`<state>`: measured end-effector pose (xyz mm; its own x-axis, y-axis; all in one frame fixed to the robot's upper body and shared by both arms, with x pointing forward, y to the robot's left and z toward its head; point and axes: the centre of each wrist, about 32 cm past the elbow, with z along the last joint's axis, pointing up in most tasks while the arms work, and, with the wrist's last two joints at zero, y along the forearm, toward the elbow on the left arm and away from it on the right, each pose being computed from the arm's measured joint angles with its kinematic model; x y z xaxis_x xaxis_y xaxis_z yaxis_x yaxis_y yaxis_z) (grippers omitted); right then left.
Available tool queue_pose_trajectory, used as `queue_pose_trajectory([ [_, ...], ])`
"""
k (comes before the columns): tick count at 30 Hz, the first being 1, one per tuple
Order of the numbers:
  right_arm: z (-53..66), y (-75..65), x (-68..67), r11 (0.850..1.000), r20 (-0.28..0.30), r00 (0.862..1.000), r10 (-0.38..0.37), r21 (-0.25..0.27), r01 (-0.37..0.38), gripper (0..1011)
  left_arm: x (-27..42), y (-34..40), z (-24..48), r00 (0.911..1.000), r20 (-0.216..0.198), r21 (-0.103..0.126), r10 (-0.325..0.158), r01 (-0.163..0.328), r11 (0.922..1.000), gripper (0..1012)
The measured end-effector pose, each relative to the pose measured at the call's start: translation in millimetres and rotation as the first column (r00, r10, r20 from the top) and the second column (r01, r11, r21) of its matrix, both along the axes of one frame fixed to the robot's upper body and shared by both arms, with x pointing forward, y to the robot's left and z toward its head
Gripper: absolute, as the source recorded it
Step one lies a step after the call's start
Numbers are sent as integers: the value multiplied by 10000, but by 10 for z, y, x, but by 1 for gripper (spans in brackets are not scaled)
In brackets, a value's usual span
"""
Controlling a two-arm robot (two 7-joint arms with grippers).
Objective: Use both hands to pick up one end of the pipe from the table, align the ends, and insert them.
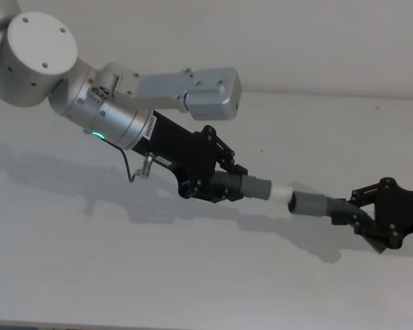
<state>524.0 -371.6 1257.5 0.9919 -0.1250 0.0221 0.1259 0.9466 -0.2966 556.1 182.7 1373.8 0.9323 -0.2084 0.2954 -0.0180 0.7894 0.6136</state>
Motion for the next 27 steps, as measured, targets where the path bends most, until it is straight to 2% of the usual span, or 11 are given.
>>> queue_pose_trajectory([
  [13,-14,-4,2,10000,-44,10000,-69,19,69,176,-2,7,4,10000,-32,78,-47,48,10000,343],
  [27,-42,-12,25,9999,-189,9997,-159,33,160,176,-6,31,19,10000,28,392,25,-26,9992,343],
])
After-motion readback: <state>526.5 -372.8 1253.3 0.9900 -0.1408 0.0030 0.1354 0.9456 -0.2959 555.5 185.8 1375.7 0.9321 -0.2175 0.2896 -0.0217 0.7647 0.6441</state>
